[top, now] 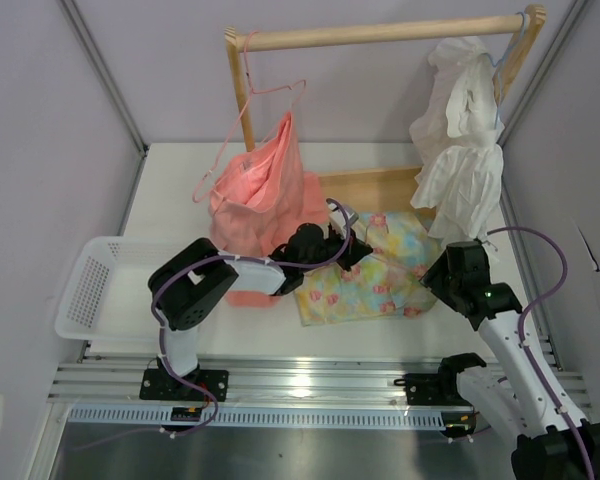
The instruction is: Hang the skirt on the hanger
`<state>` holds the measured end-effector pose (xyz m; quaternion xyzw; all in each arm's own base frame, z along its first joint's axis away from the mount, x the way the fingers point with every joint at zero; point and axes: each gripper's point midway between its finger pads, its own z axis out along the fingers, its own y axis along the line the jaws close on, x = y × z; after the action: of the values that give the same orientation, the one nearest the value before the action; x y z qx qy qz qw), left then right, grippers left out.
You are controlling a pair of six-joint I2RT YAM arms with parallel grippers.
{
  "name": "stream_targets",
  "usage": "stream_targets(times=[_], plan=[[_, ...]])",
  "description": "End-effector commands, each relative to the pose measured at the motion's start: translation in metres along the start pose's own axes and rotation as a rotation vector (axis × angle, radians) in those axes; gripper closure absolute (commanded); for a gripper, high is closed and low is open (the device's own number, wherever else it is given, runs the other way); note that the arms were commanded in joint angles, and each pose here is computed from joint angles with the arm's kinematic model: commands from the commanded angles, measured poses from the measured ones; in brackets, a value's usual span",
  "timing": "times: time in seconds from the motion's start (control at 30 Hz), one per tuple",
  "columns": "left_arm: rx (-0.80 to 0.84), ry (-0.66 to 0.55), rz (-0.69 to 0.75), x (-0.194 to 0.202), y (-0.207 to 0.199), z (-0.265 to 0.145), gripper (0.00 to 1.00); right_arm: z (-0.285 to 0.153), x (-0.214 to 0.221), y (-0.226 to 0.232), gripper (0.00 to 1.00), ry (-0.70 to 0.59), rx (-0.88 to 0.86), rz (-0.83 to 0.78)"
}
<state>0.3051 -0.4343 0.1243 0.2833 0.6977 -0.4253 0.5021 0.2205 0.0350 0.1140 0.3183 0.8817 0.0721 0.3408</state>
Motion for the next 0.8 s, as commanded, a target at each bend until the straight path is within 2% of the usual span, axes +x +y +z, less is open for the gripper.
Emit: stream_targets(times=[0.0, 0.23, 0.37, 0.6, 0.77], plan=[[-0.004, -0.040, 0.062, -0.028, 0.011, 0.002, 1.00, -0.007, -0.010, 0.003, 0.37, -0.056, -0.013, 0.022], [-0.028, -0.077, 0.087, -0.054, 0.028, -0.004, 1.00, -0.013, -0.005, 0.010, 0.39, -0.058, -0.059, -0.015], [0.083, -0.025, 0.108, -0.052, 0.014, 0.007, 1.00, -0.005, 0.000, 0.017, 0.39, -0.035, -0.076, -0.016], [0.181, -0.079, 0.089, -0.074, -0.010, 0.010, 1.00, 0.019, 0.000, 0.013, 0.41, -0.045, -0.022, -0.033], [0.156, -0.079, 0.080, -0.069, -0.010, 0.024, 1.00, 0.035, 0.006, 0.014, 0.44, -0.025, -0.004, -0.029]])
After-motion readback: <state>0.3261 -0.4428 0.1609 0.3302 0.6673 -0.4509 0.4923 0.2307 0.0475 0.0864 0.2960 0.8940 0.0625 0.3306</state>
